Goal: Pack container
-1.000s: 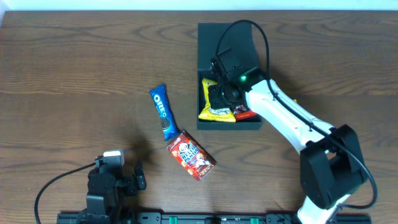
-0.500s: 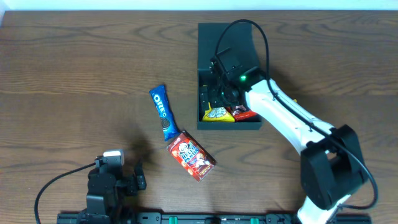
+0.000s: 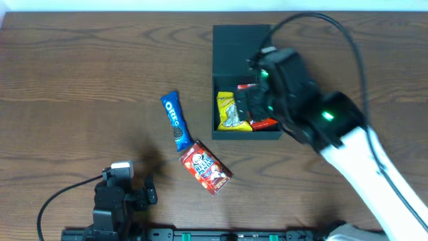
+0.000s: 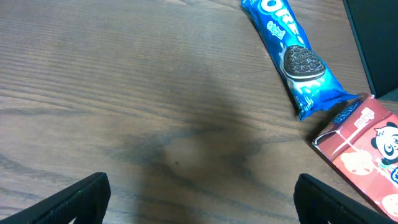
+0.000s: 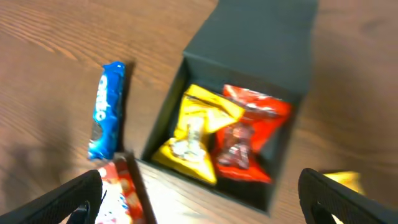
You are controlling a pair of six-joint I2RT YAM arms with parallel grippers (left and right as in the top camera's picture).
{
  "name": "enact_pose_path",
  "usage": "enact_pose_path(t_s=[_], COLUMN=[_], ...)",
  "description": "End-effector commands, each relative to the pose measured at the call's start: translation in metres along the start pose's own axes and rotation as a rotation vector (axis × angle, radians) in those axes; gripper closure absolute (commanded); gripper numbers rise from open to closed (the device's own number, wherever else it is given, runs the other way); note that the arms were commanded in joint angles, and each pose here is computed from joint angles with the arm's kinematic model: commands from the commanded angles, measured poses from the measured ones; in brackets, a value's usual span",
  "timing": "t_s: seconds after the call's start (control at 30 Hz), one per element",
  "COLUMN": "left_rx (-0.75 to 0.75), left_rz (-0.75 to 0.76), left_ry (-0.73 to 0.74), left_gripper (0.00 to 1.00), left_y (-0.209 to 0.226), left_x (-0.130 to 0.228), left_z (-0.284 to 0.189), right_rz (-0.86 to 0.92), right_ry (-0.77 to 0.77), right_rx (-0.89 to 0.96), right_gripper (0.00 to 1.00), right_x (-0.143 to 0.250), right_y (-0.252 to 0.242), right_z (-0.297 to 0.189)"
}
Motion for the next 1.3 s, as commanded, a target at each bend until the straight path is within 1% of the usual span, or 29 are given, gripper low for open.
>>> enact_pose_path(t_s=[0.0,0.1,0.17,0.33,0.47,0.6,0.7,0.8,0.97,1.27], left_rx=[-0.026,-0.025,-0.026,-0.025,-0.025,-0.026,-0.025,-0.025,-0.026,-0.026], left_rz=[0.023,0.023,0.023,0.023,0.023,0.023,0.023,0.023,0.023,0.023], left_ry=[0.054,0.054,0.054,0.054,0.054,0.054,0.054,0.054,0.054,0.054], left_gripper=[0.05,0.05,0.05,0.05,0.05,0.05,0.05,0.05,0.05,0.05], left_y=[0.006,0.006,0.006,0.006,0.006,0.006,0.006,0.006,0.006,0.006], left_x=[0.015,0.015,0.015,0.015,0.015,0.015,0.015,0.015,0.015,0.015], left_z=[0.008,0.008,0.008,0.008,0.008,0.008,0.008,0.008,0.008,0.008], right_rz=[-0.106,-0.157,-0.160,-0.162,-0.109,-0.043,0.078,0.099,0.095,0.094], right_ry=[-0.019,-0.021,-0.013,0.037,0.037,0.023,0.028,0.043,0.096,0.107], right_rx=[0.094,0.106,0.104,0.059,0.093,0.165,0.191,0.211,0.208,0.207], right_gripper=[0.01,0.01,0.01,0.01,0.01,0.01,0.01,0.01,0.01,0.01], right_x=[0.005,0.019,0.032,0.078,0.108,0.136,0.158,0.174,0.189,0.191], right_y=[-0.011,-0.014,-0.014,-0.008,-0.016,-0.033,-0.038,-0.041,-0.039,-0.039], right_z=[-0.022,-0.040,-0.047,-0.043,-0.041,-0.039,-0.036,-0.032,-0.026,-0.025])
Point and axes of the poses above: each gripper's point midway between its finger pads, its own z axis out along the fingers, its own y axis along the line the jaws close on, x = y × z, the point moved 5 cm from there along -z, back along the fingers, and after that the axes turned 15 degrees about -z, right-handed, at the moved point
